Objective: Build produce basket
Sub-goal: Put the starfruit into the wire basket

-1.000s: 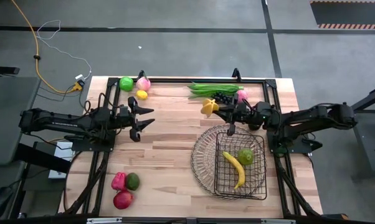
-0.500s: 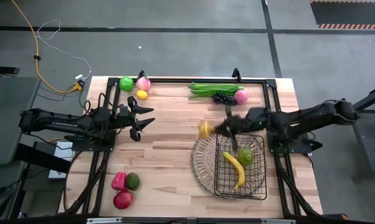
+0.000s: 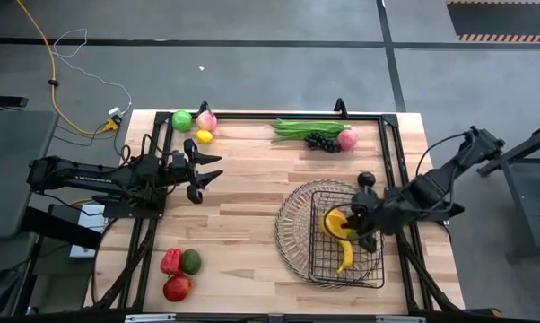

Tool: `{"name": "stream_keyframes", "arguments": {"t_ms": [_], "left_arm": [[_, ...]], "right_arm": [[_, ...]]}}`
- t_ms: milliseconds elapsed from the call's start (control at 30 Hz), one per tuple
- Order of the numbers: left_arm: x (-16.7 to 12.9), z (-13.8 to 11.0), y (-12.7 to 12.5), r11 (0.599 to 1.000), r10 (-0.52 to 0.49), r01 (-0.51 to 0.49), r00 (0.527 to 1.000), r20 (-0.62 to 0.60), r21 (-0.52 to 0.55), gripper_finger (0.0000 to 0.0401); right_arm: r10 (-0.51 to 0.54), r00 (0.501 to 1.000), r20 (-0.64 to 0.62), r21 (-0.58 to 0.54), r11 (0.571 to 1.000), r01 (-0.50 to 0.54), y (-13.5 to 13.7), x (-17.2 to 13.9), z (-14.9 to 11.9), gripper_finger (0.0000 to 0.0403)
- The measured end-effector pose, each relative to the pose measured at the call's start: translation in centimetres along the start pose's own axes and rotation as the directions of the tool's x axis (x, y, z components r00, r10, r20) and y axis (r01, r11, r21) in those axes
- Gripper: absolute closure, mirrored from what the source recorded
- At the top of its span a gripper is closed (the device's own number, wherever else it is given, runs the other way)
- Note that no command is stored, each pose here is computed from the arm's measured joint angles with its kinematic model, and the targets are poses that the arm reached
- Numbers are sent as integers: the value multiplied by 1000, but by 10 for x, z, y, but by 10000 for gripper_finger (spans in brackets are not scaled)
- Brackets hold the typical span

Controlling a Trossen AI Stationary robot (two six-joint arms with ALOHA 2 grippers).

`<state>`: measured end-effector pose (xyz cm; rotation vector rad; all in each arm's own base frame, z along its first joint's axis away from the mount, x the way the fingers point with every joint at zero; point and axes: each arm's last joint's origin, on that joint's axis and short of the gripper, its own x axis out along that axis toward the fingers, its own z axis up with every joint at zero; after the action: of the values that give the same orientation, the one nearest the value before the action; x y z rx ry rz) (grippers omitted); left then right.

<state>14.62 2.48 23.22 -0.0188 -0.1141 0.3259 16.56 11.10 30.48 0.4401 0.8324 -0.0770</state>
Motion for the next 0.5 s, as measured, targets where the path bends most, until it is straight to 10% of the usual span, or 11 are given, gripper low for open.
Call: {"name": "stream_keyframes", "arguments": {"t_ms": [500], "left_arm": [[0, 0, 0, 1000, 0, 0, 1000, -1, 0, 210]], "right_arm": [[-6, 972, -234, 372, 923, 96, -3, 68, -42, 390]]}}
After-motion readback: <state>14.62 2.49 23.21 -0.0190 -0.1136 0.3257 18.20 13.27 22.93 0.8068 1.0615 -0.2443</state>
